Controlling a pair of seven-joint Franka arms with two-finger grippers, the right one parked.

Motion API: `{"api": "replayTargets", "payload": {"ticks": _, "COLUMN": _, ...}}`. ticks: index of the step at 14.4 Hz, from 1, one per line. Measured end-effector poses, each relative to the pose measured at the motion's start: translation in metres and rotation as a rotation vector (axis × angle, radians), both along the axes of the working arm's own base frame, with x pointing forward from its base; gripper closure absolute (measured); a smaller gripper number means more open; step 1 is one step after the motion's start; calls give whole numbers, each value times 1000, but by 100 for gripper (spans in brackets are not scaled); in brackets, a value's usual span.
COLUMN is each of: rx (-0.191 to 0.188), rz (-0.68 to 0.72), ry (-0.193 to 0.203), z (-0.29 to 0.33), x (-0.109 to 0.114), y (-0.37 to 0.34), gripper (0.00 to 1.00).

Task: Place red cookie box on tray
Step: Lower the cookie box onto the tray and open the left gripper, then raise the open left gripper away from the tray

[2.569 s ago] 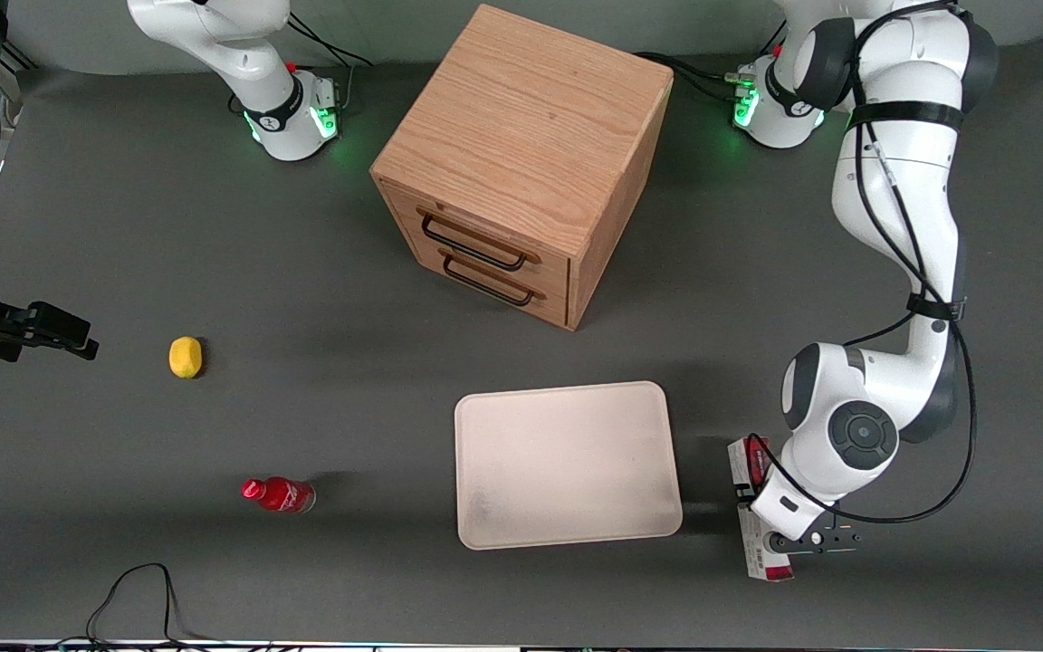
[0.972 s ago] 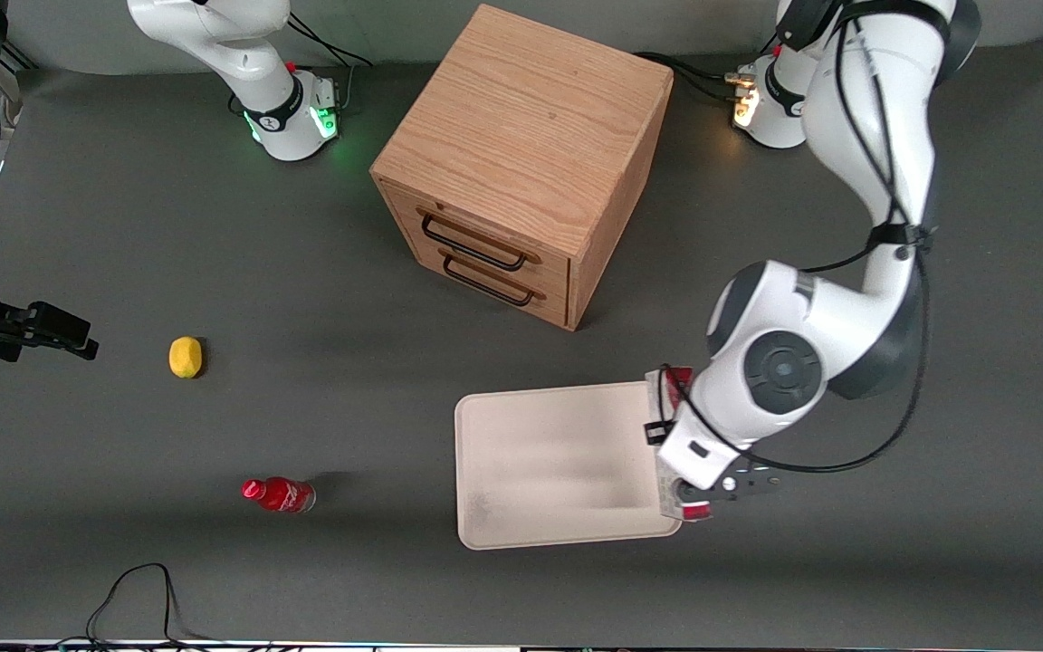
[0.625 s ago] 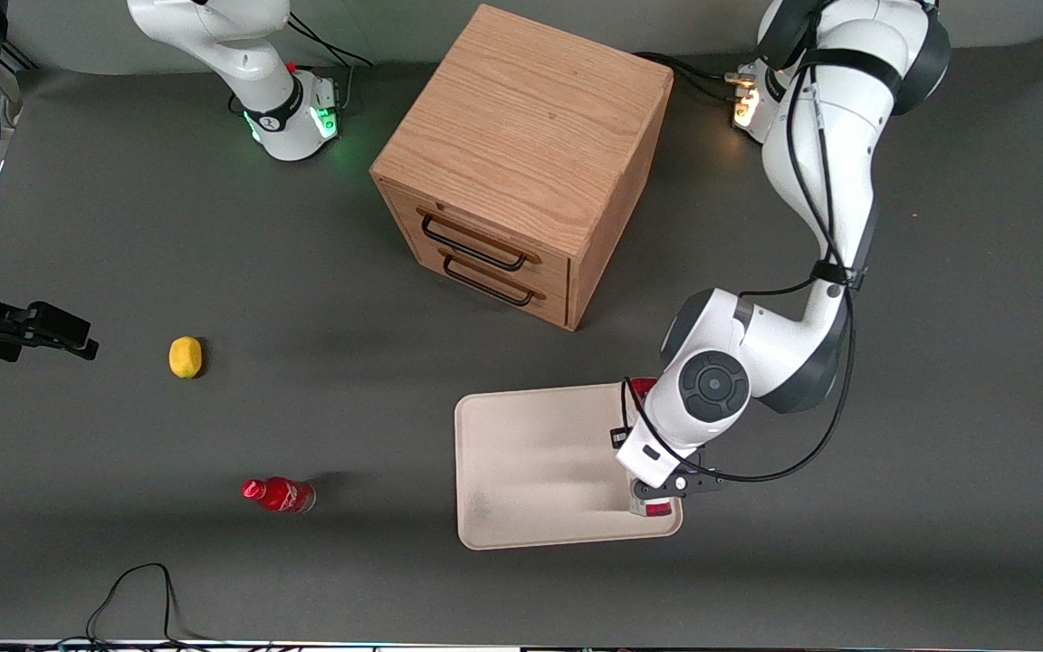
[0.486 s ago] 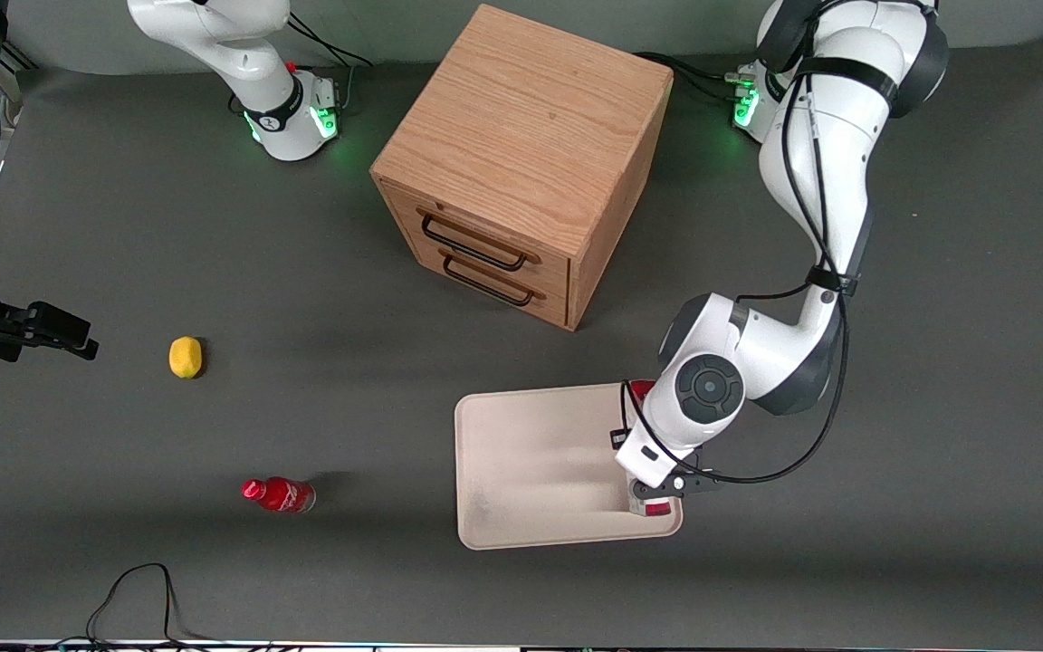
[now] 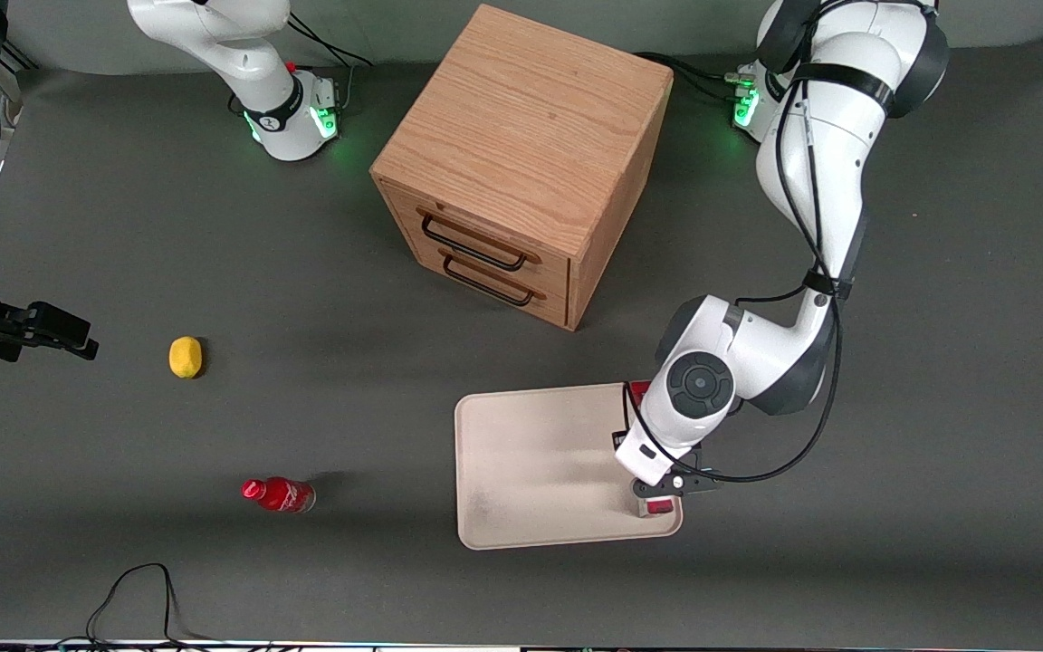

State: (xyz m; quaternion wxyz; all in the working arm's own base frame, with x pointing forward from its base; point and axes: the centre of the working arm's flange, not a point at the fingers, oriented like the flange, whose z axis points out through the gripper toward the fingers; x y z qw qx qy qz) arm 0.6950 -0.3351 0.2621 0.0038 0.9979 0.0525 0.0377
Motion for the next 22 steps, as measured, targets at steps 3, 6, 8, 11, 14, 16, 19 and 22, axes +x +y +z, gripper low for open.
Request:
{"api": "replayTargets", "payload": {"ticks": 3, "rx": -7, "rz": 5, "ry": -28, "z": 12, "x": 4, "y": 2, "gripper": 34}}
{"api": "replayTargets", "payload": {"ticks": 6, "rx": -21, "rz": 42, "ry": -68, "z": 61, "x": 10, "y": 30, "gripper": 3}}
{"api": "replayTargets", "payload": {"ticks": 8, "rx": -3, "rz": 70, "ry": -60, "z": 106, "x": 1, "y": 58, "gripper": 0}}
{"api": "replayTargets", "payload": {"ticks": 11, "rx": 51, "rz": 82, "ry": -19, "z": 174, "x": -26, "y": 109, "gripper": 0}}
{"api": "replayTargets", "payload": {"ticks": 14, "rx": 89, "rz": 8, "ry": 34, "z": 242, "x": -62, "y": 182, "gripper": 0}}
{"api": "replayTargets", "payload": {"ticks": 16, "rx": 75, "rz": -22, "ry": 49, "z": 275, "x": -83, "y": 233, "gripper": 0}}
{"api": "replayTargets", "payload": {"ticks": 19, "rx": 62, "rz": -56, "ry": 69, "z": 303, "x": -115, "y": 288, "gripper": 0}}
{"api": "replayTargets", "payload": {"ticks": 22, "rx": 65, "rz": -68, "ry": 81, "z": 322, "x": -137, "y": 302, "gripper": 0}}
